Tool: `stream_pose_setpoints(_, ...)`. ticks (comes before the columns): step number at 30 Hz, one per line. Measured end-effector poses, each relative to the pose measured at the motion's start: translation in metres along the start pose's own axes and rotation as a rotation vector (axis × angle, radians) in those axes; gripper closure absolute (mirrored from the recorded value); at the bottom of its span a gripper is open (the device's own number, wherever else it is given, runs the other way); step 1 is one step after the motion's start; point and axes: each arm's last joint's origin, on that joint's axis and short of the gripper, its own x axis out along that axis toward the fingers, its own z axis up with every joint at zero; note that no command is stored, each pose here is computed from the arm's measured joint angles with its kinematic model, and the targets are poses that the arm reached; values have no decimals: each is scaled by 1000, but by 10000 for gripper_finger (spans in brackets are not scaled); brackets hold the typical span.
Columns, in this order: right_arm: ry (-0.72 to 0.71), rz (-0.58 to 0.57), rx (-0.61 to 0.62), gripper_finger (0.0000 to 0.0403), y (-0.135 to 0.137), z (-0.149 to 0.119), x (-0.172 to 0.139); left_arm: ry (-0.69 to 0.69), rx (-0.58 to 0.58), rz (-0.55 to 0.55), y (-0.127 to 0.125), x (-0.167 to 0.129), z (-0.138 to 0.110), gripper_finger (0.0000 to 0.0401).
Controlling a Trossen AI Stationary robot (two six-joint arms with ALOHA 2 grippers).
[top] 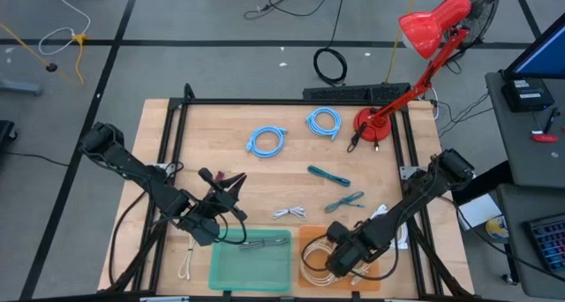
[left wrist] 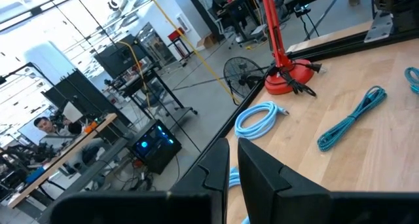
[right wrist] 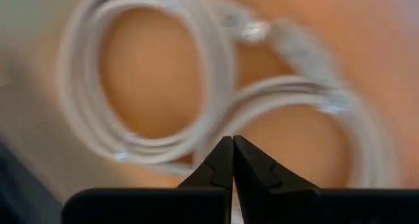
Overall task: Pick & Place USB Port
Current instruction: Put the light brown HDMI cable into the orange bin
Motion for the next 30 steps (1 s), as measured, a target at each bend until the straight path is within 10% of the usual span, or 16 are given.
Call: stream_pose_setpoints(30,51,153,3,403,-7,-5,28,0,0,0,0,0,0,366)
